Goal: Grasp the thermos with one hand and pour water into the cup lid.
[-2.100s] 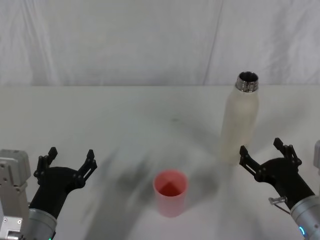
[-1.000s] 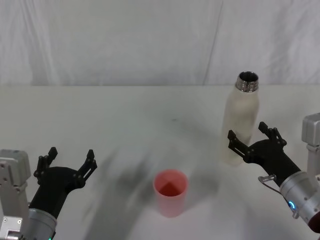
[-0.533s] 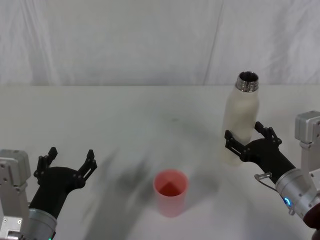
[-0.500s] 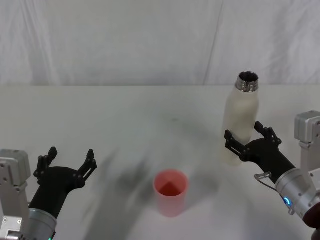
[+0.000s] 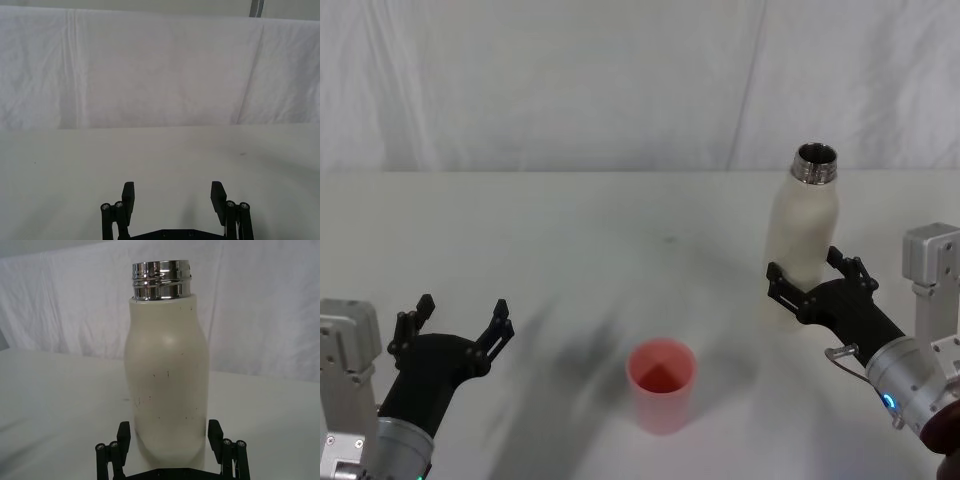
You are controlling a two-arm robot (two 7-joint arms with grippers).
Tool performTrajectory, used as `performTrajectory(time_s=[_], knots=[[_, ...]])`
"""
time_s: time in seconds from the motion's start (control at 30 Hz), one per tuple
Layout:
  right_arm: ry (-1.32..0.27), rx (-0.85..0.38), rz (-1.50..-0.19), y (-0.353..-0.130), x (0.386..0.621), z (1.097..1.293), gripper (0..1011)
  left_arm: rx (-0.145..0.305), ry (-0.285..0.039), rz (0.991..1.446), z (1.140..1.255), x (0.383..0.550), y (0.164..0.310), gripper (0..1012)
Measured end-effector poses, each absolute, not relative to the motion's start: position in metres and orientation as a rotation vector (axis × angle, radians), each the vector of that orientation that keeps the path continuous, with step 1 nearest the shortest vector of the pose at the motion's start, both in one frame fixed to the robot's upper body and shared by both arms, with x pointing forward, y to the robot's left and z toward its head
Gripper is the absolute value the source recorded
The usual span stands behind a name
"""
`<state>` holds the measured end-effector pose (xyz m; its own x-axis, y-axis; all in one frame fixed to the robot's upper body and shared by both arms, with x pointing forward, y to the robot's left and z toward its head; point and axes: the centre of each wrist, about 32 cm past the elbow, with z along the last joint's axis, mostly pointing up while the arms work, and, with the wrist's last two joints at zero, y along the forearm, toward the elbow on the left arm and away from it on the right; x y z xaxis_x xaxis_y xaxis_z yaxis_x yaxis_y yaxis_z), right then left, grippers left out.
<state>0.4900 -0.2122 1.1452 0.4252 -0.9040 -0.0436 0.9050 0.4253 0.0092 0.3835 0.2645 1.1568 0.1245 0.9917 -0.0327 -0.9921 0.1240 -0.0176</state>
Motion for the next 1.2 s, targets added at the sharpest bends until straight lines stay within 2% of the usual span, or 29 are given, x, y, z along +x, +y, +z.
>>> performTrajectory(time_s=[0.83,1.13,1.2], knots=[[0.034,0.014,-1.114,-0.209,0.513,1.144,1001,-0.038,0.014,1.446,1.157,0.384,0.265,1001],[0.033,0.015,-1.115,-0.209,0.513,1.144,1001,-0.038,0.014,1.446,1.157,0.384,0.265,1001],[0.033,0.015,-1.115,-0.209,0.513,1.144,964,-0.038,0.014,1.446,1.157,0.384,0.265,1001]])
